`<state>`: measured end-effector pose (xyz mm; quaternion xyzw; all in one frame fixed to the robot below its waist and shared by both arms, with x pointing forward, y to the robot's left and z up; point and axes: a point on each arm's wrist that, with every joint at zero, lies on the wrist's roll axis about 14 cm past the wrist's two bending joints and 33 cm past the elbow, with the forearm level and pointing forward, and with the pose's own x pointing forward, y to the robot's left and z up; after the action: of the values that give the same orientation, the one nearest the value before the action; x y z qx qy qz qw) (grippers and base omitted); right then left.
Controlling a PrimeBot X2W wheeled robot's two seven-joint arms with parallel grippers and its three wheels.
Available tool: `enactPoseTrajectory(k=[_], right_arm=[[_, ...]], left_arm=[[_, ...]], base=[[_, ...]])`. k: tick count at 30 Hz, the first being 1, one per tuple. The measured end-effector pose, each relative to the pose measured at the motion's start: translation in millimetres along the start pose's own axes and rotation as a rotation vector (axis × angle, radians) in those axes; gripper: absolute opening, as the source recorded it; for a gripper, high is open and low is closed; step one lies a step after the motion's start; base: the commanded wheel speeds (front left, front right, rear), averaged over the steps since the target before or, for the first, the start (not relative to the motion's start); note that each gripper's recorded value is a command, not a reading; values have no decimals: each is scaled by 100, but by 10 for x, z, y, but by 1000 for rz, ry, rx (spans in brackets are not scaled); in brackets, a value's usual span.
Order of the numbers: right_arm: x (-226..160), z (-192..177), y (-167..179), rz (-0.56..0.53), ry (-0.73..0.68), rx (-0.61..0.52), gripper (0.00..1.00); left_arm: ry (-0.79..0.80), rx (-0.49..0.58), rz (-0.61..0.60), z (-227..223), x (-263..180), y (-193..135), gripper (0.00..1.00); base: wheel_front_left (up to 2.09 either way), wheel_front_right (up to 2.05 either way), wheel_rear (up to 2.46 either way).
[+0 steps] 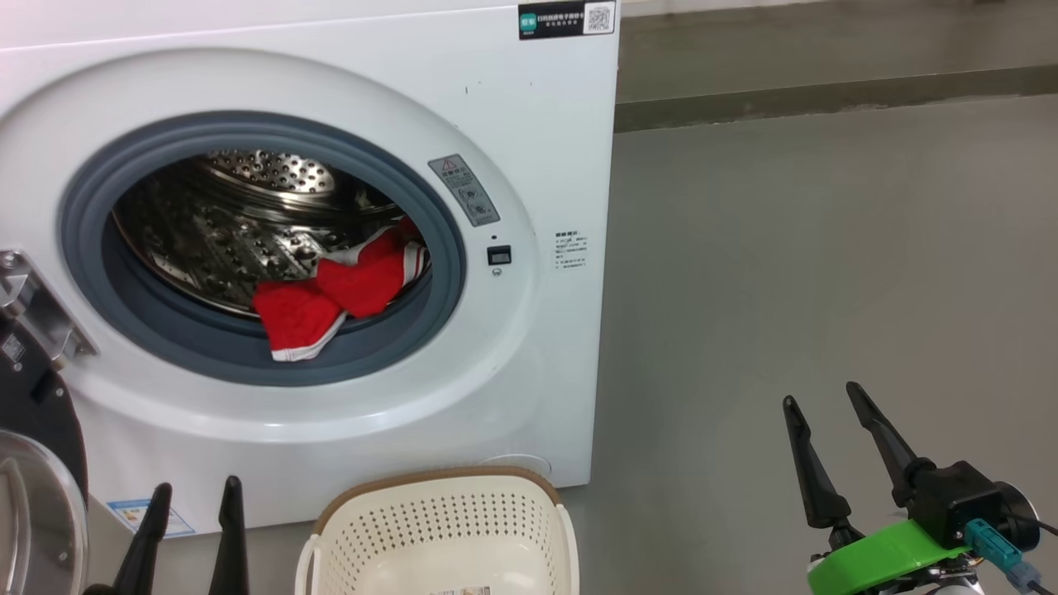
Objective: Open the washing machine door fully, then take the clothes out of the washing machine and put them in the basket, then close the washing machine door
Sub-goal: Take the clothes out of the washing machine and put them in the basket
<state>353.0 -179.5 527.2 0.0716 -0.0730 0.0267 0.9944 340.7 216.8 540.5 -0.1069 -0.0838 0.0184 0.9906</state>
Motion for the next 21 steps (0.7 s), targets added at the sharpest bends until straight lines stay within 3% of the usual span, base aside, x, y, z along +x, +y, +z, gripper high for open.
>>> enactPoseTrajectory(k=[21], right_arm=[[39, -123, 52, 16, 36, 3, 100]], left_arm=[[30, -23, 7, -106, 53, 12, 100]], base=[[9, -9, 0]])
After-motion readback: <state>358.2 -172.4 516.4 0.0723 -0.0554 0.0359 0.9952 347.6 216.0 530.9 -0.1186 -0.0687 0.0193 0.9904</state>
